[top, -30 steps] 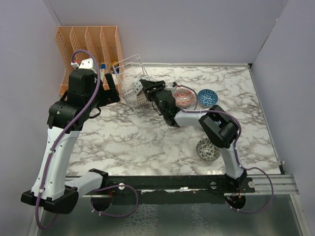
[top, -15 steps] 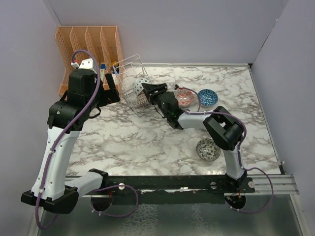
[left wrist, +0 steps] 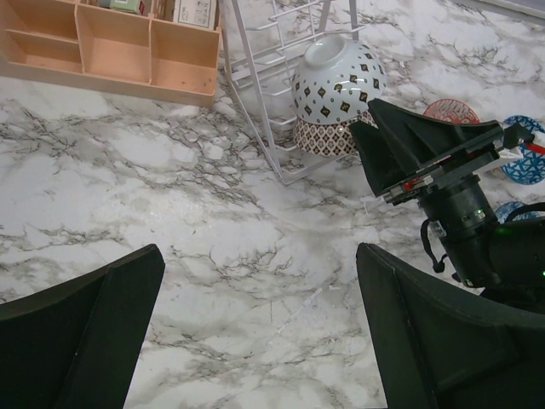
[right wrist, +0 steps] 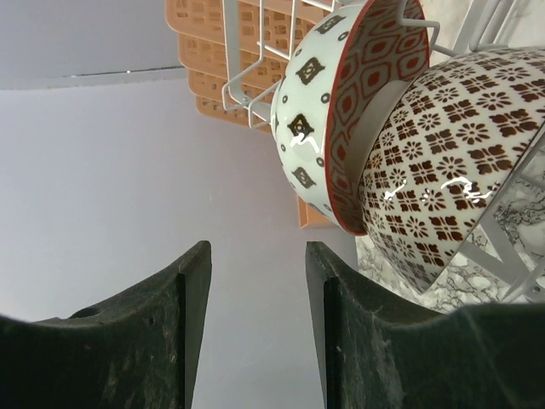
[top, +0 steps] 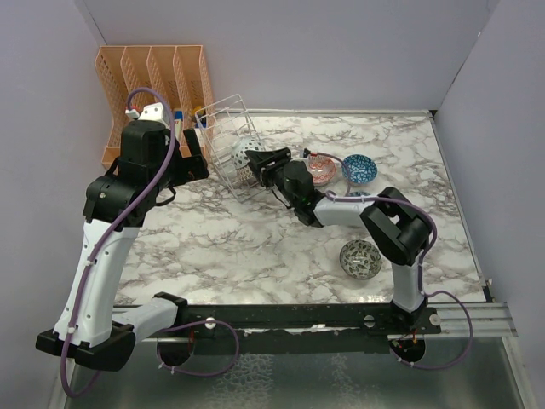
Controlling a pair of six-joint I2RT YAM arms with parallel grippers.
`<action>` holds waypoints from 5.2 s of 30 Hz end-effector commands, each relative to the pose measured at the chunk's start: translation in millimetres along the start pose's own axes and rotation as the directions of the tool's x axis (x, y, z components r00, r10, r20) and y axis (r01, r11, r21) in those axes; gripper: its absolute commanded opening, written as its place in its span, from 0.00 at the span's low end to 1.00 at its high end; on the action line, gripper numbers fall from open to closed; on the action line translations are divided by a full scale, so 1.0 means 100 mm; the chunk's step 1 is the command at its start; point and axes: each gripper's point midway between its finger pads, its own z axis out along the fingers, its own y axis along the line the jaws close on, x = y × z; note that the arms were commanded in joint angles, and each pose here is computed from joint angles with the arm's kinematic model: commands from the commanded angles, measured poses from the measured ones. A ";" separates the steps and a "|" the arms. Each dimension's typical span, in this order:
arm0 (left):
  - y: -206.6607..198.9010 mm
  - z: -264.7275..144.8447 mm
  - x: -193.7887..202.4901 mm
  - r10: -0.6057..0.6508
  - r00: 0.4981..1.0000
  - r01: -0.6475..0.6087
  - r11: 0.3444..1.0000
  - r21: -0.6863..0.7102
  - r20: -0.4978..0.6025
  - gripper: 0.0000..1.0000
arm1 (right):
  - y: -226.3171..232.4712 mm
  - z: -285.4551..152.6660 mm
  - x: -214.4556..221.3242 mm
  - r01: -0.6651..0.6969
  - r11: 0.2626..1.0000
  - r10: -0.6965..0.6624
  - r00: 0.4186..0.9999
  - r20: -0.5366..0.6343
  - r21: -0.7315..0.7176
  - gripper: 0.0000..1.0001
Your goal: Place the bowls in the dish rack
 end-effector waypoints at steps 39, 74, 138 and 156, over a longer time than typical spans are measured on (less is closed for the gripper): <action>-0.06 -0.01 -0.06 0.027 1.000 -0.028 1.000 0.011 0.013 0.99 | 0.10 0.05 -0.69 0.295 0.951 -0.279 0.947 -0.158 0.093 0.47; -0.08 0.08 -0.08 0.036 0.999 -0.036 0.999 0.001 0.004 0.99 | 0.04 0.46 -0.40 0.057 0.998 -0.066 0.958 -0.281 -0.041 0.36; -0.11 0.16 -0.01 0.034 0.999 -0.034 0.999 0.014 -0.020 0.99 | 0.66 0.36 -0.25 0.115 0.941 -0.151 0.984 -0.091 -0.317 0.01; -0.12 0.21 0.03 0.042 0.998 -0.041 0.999 0.011 -0.036 0.99 | 0.23 0.33 -0.07 0.079 0.969 -0.107 0.989 -0.105 -0.236 0.01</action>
